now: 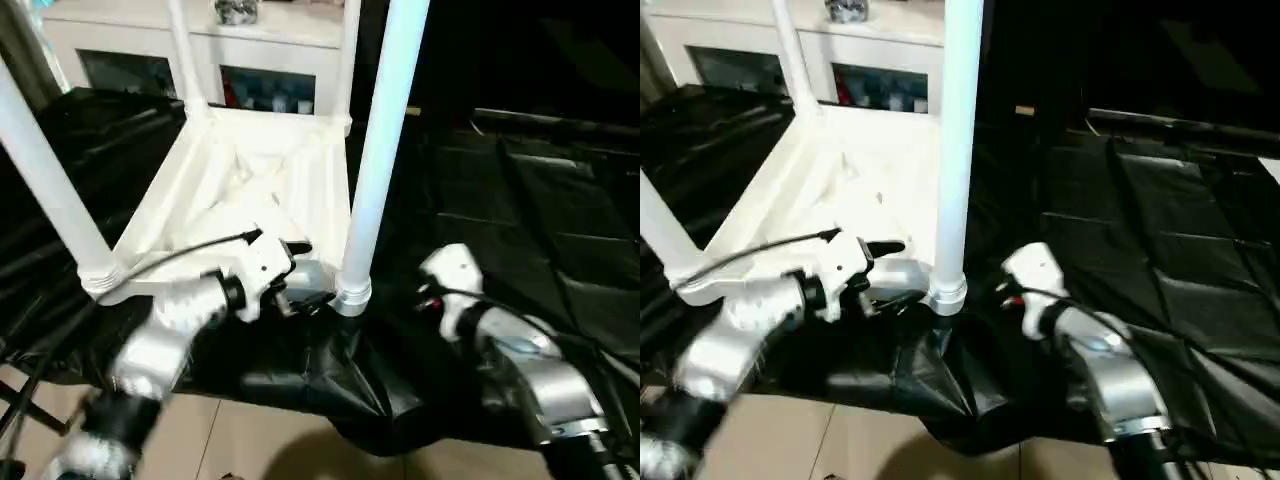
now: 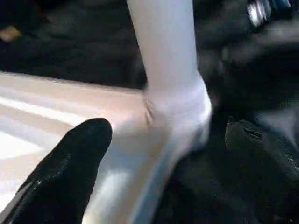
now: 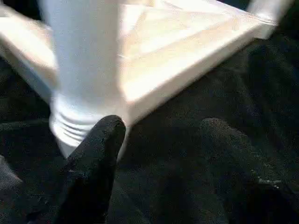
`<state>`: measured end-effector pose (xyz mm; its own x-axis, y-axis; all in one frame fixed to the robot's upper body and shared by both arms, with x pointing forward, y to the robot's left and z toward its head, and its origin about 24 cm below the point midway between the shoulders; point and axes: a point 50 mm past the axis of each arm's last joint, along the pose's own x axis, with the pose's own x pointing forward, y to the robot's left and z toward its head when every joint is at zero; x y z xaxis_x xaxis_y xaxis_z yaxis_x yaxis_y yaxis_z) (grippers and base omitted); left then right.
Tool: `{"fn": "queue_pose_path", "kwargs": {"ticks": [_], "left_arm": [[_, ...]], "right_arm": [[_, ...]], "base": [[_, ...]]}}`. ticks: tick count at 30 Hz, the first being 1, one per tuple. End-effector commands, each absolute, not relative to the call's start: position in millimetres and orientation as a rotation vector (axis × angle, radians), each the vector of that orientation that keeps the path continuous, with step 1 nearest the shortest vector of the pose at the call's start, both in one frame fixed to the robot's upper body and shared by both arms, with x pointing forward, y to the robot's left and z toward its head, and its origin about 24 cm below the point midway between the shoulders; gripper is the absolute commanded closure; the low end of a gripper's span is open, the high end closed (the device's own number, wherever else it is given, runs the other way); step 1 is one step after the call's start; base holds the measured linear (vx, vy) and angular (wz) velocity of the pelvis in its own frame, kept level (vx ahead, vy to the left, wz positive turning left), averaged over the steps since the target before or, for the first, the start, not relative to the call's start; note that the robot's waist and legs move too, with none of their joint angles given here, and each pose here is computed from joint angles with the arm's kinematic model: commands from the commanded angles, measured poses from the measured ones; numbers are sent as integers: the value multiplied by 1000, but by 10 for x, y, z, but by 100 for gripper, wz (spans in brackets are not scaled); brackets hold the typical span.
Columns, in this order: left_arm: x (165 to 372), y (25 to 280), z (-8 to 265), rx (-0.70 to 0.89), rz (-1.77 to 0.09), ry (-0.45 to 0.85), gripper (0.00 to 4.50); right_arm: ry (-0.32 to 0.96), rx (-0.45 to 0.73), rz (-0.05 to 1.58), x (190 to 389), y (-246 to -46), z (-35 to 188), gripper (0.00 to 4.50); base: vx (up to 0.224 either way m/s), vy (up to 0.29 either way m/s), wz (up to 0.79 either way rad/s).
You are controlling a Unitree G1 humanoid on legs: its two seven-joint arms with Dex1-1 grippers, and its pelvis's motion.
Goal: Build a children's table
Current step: Rotate leg to tighten
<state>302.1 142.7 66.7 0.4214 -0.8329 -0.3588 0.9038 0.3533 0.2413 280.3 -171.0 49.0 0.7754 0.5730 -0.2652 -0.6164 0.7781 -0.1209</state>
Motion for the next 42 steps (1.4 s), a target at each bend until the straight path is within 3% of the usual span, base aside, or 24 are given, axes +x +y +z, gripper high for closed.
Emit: {"fn": "queue_pose_path", "kwargs": {"ticks": [1,5,6,11,25,34,42], "left_arm": [[3039,1468,664,460,-1201,213,32],[3093,1549,620,516,-1229,290,52],[3111,1552,608,532,-1223,297,75],[3226,1489,552,551,-1192,303,102],[3389,1543,460,588,-1162,470,210],[3266,1485,469,548,-1377,589,283],[3218,1435,564,512,-1476,613,336]], "right_arm": [[218,-227,632,2780,-1816,515,155],[245,-253,693,2673,-1889,496,155],[252,-253,718,2650,-1887,495,155],[281,-260,855,2551,-1832,506,155],[288,-258,975,2420,-1775,600,155],[310,-276,977,2384,-1798,559,155],[307,-295,978,2397,-1797,569,155]], "base": [[0,0,0],[0,0,0],[0,0,0],[0,0,0],[0,0,0],[0,0,0],[0,0,0]]}}
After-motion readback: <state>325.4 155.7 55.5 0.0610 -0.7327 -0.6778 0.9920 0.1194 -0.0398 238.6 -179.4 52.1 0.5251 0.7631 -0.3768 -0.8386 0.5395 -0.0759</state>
